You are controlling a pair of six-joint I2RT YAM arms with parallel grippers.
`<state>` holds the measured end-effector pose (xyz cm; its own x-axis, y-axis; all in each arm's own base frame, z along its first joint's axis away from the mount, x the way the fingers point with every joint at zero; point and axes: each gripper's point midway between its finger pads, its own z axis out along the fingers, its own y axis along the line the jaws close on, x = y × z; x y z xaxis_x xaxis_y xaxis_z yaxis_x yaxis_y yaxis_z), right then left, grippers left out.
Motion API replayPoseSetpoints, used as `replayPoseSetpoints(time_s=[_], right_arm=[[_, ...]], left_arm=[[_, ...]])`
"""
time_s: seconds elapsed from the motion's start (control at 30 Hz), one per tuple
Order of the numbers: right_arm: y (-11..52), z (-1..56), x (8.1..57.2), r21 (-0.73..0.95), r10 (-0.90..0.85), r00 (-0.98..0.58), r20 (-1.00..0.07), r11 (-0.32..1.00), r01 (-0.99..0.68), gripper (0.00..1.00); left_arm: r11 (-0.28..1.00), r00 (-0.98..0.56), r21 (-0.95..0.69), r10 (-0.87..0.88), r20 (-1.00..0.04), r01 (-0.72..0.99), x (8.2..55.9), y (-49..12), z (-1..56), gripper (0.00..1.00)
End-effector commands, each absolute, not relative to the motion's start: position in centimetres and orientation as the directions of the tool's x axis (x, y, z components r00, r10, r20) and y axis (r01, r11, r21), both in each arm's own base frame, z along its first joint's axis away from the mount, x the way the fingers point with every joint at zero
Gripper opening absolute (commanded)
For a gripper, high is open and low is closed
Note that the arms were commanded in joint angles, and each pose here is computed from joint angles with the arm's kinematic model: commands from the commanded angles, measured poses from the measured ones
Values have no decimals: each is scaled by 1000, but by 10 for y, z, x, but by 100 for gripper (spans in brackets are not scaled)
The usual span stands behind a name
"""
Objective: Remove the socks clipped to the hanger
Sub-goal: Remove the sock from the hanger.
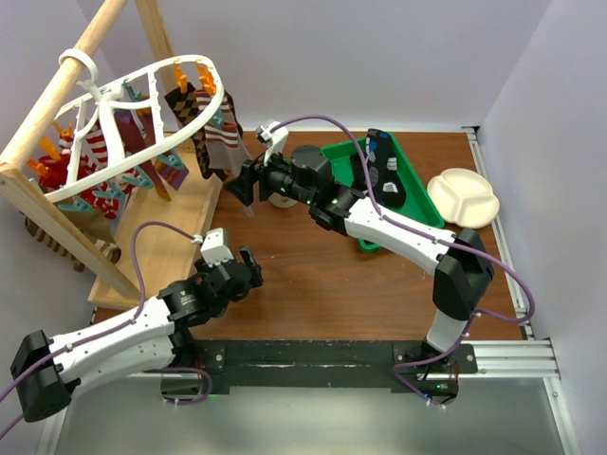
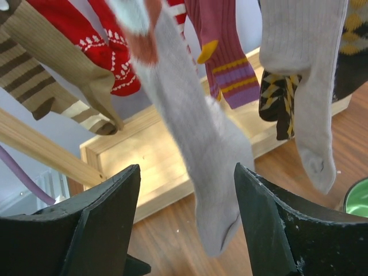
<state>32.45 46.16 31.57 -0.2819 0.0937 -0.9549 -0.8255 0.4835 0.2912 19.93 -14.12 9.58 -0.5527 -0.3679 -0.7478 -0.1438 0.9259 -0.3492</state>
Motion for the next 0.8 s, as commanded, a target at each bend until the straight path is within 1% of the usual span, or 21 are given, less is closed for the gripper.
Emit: replayPoseSetpoints(time_s=[0.0,0.17,0.3,0.4,0.43,0.5,0.57,0.67,0.77], right_arm=[[471,351,331,251,161,-198,-967,459,-852,70],[474,343,338,237,152,-186,-971,478,-846,69],[482,336,340,232,147,-185,-972,455,-860,68],[486,332,340,233,144,-188,-972,445,-865,55],[487,332,338,233,143,-188,-972,436,-869,38],[487,330,333,233,133,-195,-972,415,-879,22],[484,331,325,233,127,-199,-972,391,-890,7],[483,331,309,235,95,-216,-972,312,-920,2],[482,326,299,236,50,-231,-972,261,-936,0]], left_arm=[[911,-477,-373,-409,-778,-173,211,-132,118,89],[905,-469,-392,-423,-775,-168,214,-129,125,89],[902,-454,-400,-429,-781,-164,216,-127,134,89],[902,-430,-386,-431,-793,-192,218,-118,136,88],[903,-420,-375,-430,-799,-211,220,-113,134,88],[906,-419,-362,-423,-804,-218,221,-108,132,88],[903,-409,-369,-430,-805,-222,225,-107,133,88],[906,-389,-379,-424,-818,-189,230,-110,142,88],[909,-358,-387,-416,-836,-153,232,-110,155,88]])
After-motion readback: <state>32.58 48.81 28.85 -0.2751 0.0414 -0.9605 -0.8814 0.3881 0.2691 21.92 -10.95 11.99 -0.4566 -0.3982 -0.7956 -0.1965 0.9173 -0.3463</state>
